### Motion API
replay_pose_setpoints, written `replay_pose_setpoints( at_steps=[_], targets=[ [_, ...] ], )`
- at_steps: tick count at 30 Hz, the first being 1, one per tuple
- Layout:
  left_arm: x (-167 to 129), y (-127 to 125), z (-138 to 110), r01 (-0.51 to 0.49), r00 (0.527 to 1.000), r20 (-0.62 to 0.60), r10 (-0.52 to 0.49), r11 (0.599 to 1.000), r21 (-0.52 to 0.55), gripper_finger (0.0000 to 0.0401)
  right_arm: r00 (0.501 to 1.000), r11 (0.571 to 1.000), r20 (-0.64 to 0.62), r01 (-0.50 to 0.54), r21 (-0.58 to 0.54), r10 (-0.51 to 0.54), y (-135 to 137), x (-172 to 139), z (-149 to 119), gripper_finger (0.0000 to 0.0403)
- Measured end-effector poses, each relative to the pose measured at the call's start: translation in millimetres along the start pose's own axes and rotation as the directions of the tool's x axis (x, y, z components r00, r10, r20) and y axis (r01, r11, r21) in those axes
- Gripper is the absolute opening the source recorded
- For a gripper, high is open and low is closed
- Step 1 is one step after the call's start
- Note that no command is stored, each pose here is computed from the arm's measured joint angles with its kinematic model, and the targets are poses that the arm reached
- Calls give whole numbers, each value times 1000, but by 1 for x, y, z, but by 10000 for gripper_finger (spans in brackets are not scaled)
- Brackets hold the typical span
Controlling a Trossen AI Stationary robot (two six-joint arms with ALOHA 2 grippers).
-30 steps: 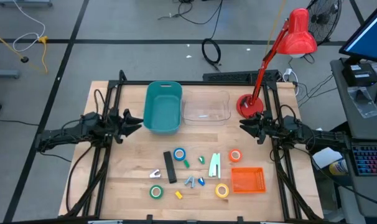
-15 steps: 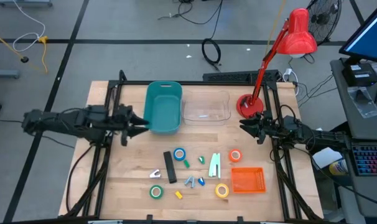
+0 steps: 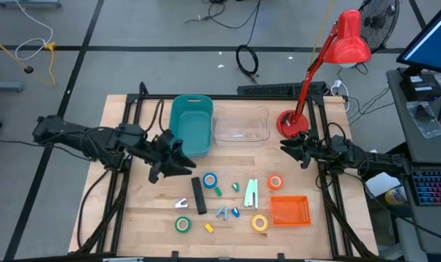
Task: Pick and place Stapler, Stapler remover, tape
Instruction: Put the black stapler into the blue bin
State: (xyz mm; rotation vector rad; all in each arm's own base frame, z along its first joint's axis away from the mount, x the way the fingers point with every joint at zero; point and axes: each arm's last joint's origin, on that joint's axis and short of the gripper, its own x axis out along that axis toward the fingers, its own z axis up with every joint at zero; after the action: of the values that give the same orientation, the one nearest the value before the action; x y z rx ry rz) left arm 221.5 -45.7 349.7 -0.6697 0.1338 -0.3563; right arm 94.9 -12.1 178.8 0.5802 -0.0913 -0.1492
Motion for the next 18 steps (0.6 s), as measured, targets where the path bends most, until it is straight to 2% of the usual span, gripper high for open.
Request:
replay_pose_setpoints(
  at_steps=[2, 4, 8, 10, 13, 18],
  targets=[
    [2, 3, -2, -41, 999, 3, 42, 992, -120, 168, 1000, 1000, 0, 0, -1, 0, 0, 0, 0, 169],
    [5, 7, -11, -170, 985, -10, 172, 959, -225, 168, 1000, 1000, 0, 0, -13, 0, 0, 0, 0, 169],
    [10, 12, -35, -399, 906, -37, 421, 825, -400, 168, 1000, 999, 0, 0, -48, 0, 0, 0, 0, 169],
    [13, 12, -44, -446, 872, -33, 489, 764, -466, 168, 1000, 999, -1, 0, -51, 0, 0, 0, 0, 169],
    [22, 10, -56, -466, 833, -9, 553, 693, -549, 168, 1000, 999, -1, 0, -50, 0, 0, 0, 0, 169],
    [54, 6, -61, -559, 755, -76, 652, 579, -593, 168, 1000, 999, -1, -1, -53, 1, 0, 0, 0, 169]
  ],
)
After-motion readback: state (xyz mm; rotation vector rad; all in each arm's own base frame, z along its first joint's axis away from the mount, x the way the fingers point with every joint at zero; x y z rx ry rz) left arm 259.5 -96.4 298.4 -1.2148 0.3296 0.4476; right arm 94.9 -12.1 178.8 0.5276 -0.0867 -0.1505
